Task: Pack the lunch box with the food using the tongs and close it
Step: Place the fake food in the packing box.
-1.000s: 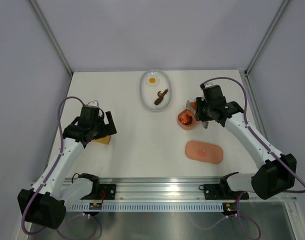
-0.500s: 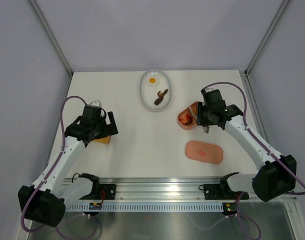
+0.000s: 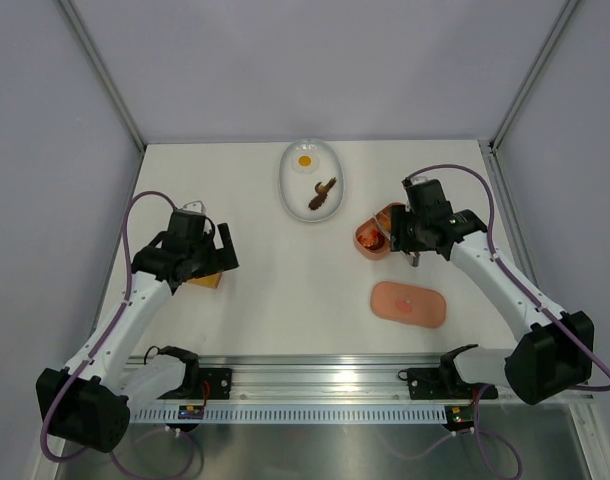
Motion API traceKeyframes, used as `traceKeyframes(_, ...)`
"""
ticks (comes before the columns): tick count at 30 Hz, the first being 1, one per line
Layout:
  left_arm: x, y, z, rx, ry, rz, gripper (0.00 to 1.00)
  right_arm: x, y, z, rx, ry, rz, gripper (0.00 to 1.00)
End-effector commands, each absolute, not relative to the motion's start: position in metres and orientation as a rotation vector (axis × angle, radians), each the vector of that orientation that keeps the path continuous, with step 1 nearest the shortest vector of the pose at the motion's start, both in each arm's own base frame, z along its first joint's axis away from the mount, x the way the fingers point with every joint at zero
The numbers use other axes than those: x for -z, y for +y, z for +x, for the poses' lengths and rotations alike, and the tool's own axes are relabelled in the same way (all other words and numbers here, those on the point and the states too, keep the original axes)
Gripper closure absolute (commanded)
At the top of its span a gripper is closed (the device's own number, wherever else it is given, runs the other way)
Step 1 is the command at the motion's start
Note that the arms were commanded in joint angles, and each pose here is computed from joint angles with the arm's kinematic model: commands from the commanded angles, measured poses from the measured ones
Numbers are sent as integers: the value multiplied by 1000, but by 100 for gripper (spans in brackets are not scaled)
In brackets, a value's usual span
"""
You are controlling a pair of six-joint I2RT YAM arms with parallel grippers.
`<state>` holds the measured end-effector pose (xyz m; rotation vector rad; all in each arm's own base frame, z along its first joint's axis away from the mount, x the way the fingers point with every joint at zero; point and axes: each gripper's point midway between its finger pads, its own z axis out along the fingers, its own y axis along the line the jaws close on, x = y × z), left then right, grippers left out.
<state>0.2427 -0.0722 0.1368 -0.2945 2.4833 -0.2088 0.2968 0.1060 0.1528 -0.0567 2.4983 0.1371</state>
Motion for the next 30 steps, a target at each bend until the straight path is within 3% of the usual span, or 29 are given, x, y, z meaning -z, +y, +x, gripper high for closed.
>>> traceKeyframes(1,-152,-79,256,249,2424,-293,1,-192,104,308,-154,2378,-34,40)
traceKeyframes(2,-153,-79,256,249,2422,-291,1,-194,104,308,-154,2373,-33,42)
traceKeyframes(7,-152,-81,256,252,2423,-290,1,-192,100,308,-127,2373,-18,67)
traceKeyframes(18,-151,-82,256,242,2428,-279,1,-173,79,315,9,2396,105,78)
traceKeyframes(30,-147,-81,255,234,2434,-283,1,-154,86,315,-14,2473,59,79)
